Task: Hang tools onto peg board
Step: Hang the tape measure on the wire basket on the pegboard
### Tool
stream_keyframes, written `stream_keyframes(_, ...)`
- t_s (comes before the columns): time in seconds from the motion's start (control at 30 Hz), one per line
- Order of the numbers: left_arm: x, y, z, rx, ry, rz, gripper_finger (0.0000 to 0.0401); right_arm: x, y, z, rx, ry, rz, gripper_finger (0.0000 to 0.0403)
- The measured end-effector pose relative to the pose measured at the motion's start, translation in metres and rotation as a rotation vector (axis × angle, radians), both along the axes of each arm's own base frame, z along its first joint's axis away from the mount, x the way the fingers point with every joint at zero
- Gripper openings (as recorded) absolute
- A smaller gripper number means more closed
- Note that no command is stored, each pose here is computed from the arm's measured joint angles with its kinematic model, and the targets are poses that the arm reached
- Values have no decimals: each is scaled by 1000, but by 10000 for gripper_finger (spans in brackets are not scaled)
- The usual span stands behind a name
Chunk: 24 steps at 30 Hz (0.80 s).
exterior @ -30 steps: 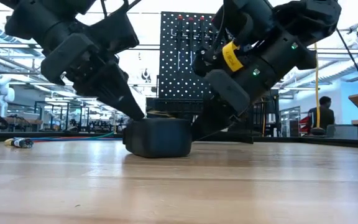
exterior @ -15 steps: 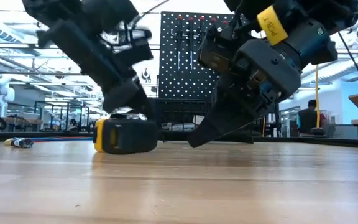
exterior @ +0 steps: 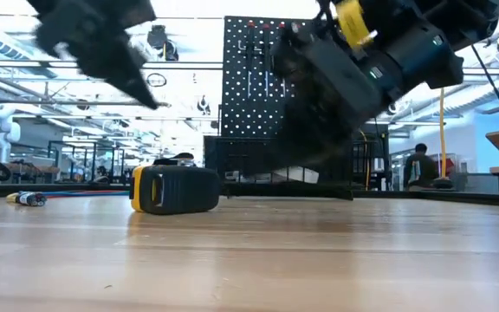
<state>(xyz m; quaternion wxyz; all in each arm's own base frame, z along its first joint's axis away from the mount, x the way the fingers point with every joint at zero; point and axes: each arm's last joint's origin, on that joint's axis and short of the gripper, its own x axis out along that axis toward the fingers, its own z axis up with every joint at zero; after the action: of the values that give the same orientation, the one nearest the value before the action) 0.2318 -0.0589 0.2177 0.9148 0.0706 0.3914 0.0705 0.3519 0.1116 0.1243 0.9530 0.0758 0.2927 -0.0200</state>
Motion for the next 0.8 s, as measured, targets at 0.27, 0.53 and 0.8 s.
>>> stream_keyframes(0.27,-28,2,-56,-109,58,123,95,15,-7,-8,-2,-122,-58,0)
stream_keyframes(0.53,-27,13,-84,-103,-36,195,95,38,-27,-36,7,-56,-86,0)
stream_keyframes(0.8,-15,13,-97,-167,-48,198,95,48,-41,-37,4,-29,-114,0)
